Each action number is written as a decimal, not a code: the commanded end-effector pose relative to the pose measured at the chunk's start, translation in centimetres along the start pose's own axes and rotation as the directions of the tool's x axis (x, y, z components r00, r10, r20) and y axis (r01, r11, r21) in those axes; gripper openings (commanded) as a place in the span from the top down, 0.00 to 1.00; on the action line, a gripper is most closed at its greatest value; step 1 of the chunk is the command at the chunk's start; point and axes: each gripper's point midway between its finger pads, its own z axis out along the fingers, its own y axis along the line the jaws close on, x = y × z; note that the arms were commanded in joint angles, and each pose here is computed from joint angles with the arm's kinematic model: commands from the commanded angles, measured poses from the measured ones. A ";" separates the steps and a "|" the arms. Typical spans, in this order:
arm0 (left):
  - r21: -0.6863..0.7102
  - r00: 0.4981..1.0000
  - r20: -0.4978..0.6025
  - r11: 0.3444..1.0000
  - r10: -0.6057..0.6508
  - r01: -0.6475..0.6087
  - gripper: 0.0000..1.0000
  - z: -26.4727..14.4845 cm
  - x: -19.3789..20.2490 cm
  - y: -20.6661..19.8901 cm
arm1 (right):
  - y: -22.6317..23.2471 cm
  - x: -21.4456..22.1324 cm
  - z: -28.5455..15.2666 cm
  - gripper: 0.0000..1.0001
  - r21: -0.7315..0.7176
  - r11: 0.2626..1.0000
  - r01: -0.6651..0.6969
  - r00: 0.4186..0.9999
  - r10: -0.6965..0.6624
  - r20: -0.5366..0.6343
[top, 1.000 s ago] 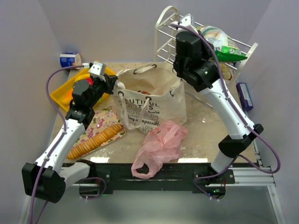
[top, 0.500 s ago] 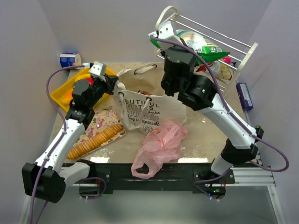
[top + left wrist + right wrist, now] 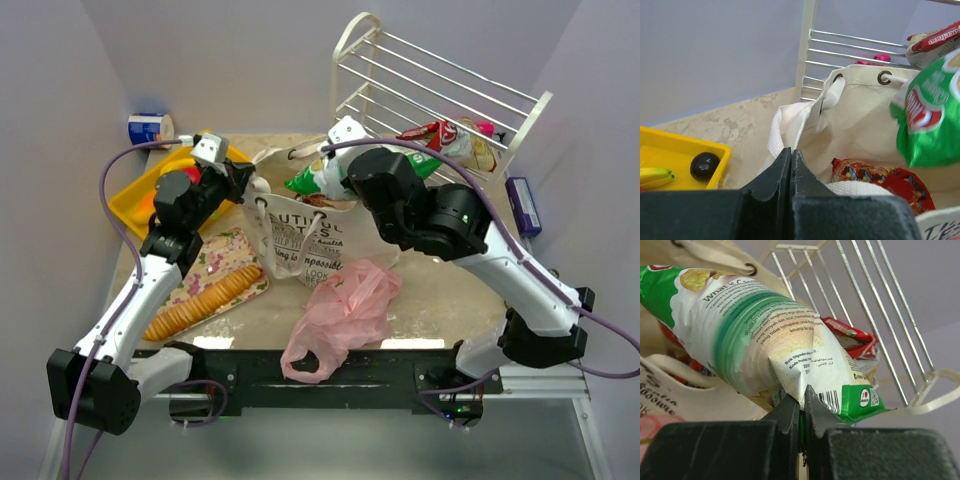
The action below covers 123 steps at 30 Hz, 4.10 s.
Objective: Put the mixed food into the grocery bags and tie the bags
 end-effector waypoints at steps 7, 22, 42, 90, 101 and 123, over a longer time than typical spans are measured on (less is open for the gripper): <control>0.206 0.984 0.156 0.971 0.091 -0.122 1.00 -1.2 -3.3 -3.9 | 4.0 -0.9 -0.7 1.00 -0.269 0.959 0.085 0.996 -0.073 0.055; 0.253 0.975 0.188 0.954 0.115 -0.162 1.00 -2.0 -3.9 -5.1 | 8.9 -2.1 6.4 1.00 -0.407 0.911 0.067 0.997 -0.042 0.070; 0.069 0.979 0.175 0.991 0.103 -0.117 1.00 -1.6 -4.0 -2.0 | 23.6 21.9 10.2 1.00 -0.524 0.804 -0.279 0.788 -0.121 -0.604; 0.083 0.983 0.162 0.992 0.081 -0.095 1.00 -1.4 -4.2 -2.2 | -10.6 12.2 14.0 0.01 0.278 0.396 -0.875 0.450 0.877 0.167; 0.069 0.982 0.164 0.992 0.090 -0.103 1.00 -1.5 -4.3 -2.0 | -11.1 14.0 17.4 0.22 0.307 0.392 -0.868 0.456 0.872 0.177; 0.085 0.982 0.162 0.990 0.093 -0.108 1.00 -1.4 -3.7 -2.2 | -13.0 0.7 7.5 1.00 -0.208 0.507 -0.837 0.460 0.856 0.236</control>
